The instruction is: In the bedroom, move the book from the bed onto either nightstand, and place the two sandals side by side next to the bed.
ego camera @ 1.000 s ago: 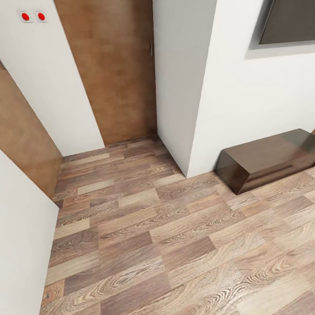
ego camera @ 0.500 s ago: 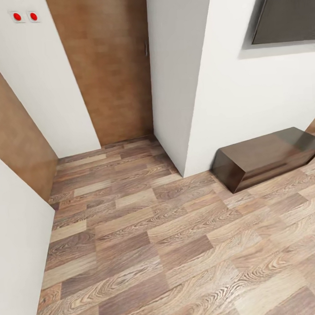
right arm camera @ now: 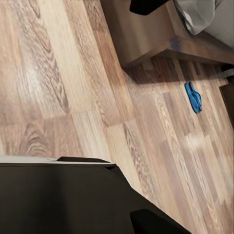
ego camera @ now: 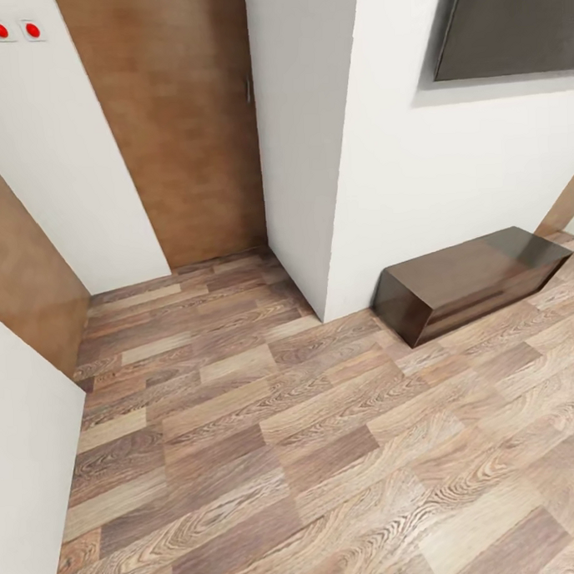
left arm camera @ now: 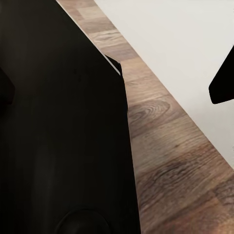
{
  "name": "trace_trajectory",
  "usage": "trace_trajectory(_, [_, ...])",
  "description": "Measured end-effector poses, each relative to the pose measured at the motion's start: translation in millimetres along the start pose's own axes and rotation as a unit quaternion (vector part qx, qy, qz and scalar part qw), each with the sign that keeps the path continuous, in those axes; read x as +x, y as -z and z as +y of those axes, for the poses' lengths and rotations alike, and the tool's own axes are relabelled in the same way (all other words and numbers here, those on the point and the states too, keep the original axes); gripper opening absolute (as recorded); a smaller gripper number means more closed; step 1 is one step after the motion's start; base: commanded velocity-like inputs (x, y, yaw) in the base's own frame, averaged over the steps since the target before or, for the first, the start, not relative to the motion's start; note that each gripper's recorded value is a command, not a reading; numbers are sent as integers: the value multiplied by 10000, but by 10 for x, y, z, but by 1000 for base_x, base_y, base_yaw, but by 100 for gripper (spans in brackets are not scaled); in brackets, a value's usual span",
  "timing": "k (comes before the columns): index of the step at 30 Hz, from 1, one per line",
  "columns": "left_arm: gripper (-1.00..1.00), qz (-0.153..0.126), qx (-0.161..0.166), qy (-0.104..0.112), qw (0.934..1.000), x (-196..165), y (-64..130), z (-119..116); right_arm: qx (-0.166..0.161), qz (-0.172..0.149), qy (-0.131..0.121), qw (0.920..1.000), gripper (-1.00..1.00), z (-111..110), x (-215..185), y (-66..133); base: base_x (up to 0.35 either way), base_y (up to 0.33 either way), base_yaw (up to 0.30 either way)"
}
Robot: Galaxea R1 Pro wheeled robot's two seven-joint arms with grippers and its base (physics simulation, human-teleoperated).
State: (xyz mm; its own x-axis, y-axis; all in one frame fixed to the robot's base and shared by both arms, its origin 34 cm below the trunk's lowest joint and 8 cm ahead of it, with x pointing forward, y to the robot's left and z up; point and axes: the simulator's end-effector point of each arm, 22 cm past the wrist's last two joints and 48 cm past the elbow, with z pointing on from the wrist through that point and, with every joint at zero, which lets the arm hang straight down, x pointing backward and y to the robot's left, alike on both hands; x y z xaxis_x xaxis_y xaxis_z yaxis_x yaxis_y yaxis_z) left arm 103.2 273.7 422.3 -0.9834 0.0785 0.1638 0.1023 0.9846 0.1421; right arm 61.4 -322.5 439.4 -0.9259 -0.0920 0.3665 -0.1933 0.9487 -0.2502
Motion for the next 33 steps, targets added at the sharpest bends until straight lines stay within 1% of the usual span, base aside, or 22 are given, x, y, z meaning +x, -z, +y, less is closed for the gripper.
trace_trajectory(10, [100, -2, -1, -1, 10000, -1, 0, 0, -24, -2, 10, 10000, 100, 38, -4, 9, 0, 0, -122])
trace_trajectory(33, [100, 0, -2, -1, 10000, 0, 0, 1, -28, 0, 5, 10000, 100, 42, -4, 10, 0, 0, -96])
